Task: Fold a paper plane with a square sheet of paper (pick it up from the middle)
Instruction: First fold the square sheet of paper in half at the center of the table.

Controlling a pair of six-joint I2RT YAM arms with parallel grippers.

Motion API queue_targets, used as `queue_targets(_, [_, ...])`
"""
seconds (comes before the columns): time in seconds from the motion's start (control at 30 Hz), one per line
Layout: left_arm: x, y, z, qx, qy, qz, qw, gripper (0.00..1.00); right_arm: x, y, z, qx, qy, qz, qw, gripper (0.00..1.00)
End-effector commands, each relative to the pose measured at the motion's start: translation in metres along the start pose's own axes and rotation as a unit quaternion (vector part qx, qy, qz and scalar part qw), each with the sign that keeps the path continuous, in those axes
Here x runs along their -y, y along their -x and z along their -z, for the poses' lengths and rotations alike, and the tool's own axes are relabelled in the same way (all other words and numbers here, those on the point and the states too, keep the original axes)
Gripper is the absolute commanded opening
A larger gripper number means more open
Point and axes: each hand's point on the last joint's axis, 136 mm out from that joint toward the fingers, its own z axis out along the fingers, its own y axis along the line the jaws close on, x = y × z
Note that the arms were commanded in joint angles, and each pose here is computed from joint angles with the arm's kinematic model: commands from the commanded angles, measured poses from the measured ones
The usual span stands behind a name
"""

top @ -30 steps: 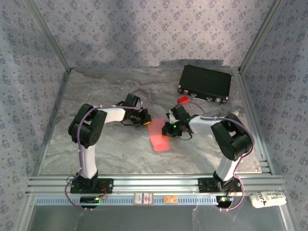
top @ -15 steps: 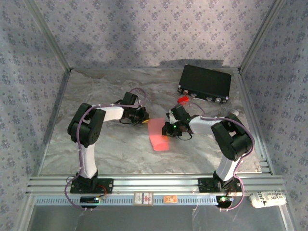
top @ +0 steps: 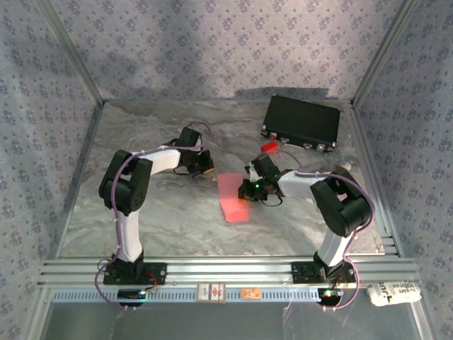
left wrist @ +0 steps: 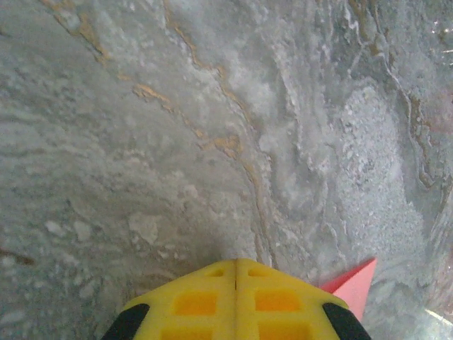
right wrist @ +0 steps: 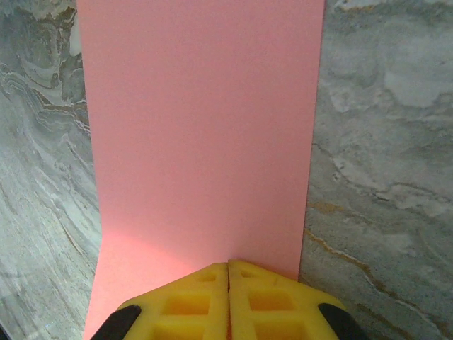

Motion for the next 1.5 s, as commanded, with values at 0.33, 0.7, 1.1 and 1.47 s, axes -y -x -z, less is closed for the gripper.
queue_targets(0.33, [0.068,-0.105,0.036,-0.093,-0.13,-0.04,0.986,0.02,0.049,-0.037,-0.002,-0.048,-0.096,-0.048,0.993,0.08])
queue_targets(0.7, [0.047,-0.14,0.012,-0.139,-0.129,-0.019,0.982,0.03,0.049,-0.039,-0.003,-0.052,-0.099,-0.046,0.993,0.09])
queue_targets(1.1, [-0.014,-0.169,-0.004,-0.172,-0.043,-0.026,0.984,0.03,0.053,-0.043,-0.004,-0.055,-0.105,-0.048,0.992,0.09])
queue_targets(1.47, [0.018,-0.154,0.019,-0.135,-0.068,-0.05,0.987,0.03,0.054,-0.043,-0.004,-0.055,-0.106,-0.048,0.992,0.09])
